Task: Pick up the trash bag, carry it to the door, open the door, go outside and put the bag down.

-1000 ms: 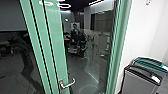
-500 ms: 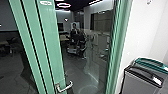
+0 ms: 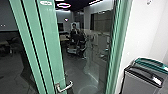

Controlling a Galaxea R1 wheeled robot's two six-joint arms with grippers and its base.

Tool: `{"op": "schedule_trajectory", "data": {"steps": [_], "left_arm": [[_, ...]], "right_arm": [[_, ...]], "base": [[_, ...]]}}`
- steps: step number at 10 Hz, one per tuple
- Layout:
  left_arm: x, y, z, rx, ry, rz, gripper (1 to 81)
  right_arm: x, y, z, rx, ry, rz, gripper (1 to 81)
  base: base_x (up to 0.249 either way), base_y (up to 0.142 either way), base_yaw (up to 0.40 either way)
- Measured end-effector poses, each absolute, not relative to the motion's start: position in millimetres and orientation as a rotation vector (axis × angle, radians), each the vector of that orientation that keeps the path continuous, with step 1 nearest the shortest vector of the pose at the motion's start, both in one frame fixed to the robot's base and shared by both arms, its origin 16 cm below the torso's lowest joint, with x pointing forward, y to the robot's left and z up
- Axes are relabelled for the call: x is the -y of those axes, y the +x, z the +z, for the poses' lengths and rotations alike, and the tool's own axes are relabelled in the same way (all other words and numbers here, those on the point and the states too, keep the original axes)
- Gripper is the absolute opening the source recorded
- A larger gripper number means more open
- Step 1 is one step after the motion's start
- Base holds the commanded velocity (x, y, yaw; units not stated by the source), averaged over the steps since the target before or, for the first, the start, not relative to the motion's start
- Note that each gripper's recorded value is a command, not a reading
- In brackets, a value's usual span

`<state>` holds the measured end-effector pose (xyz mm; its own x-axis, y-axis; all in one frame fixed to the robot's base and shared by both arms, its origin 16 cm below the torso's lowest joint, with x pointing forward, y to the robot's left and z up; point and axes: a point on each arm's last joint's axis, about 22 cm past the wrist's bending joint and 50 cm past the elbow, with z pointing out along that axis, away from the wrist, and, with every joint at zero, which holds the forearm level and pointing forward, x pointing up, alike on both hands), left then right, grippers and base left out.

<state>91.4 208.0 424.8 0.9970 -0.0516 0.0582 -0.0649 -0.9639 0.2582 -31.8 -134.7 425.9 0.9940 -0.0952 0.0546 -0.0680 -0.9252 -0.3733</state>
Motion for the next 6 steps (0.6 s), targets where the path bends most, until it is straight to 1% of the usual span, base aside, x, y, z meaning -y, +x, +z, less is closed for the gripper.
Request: {"op": "schedule_trajectory", "data": {"steps": [2, 6], "left_arm": [[-208.5, 98.3, 425.1, 0.08, 2.878, 0.117, 1.0], [-208.8, 98.3, 425.0, 0.108, 2.879, 0.12, 1.0]], "right_arm": [[134.7, -31.7, 425.9, -0.118, -2.757, -0.101, 81.1], [134.5, -29.6, 425.9, -0.117, -2.757, -0.104, 81.1]], "base": [[0.0, 0.0, 0.0], [0.0, 0.0, 0.0]]}}
